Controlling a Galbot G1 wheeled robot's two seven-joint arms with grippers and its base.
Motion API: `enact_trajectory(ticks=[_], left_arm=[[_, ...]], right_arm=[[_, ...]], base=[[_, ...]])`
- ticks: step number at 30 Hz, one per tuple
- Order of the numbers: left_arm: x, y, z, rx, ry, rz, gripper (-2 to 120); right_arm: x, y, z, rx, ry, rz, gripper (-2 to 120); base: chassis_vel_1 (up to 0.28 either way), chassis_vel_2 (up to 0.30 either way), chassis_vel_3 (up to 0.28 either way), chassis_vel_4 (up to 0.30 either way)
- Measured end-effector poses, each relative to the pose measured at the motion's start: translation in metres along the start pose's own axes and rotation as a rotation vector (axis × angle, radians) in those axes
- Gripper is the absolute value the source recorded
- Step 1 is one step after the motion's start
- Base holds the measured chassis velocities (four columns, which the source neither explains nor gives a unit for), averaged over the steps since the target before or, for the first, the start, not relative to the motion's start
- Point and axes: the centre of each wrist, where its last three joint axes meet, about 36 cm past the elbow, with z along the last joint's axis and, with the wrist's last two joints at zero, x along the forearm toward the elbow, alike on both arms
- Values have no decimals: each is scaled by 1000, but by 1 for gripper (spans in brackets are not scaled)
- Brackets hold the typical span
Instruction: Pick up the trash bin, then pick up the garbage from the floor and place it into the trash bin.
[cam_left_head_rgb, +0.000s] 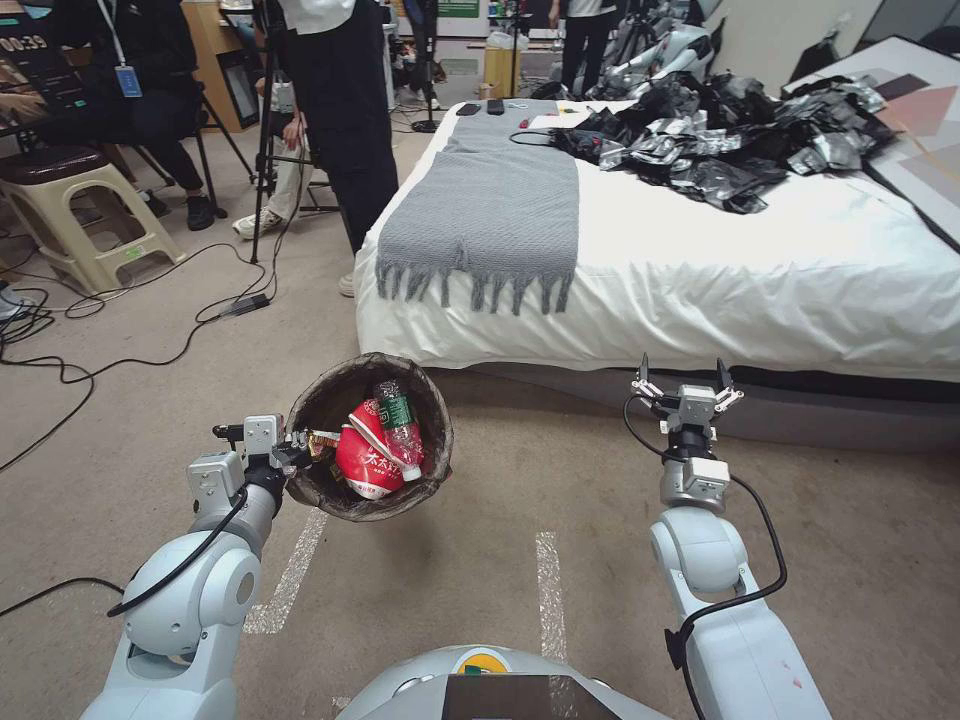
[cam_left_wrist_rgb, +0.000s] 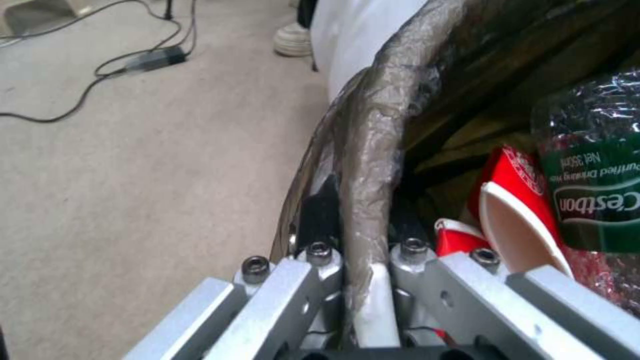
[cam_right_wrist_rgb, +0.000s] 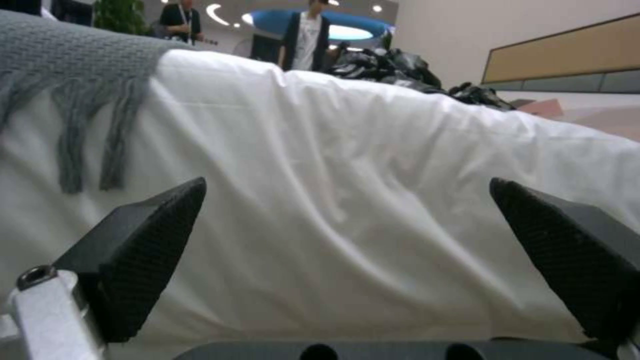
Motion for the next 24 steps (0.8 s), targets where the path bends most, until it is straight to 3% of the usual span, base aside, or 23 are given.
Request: enact_trajectory(ticks=[24], left_arm=[[0, 2, 0, 5, -1, -6, 0]], right_arm=[[4, 2, 2, 1, 4, -4, 100]], base=[[59, 60, 58, 65]])
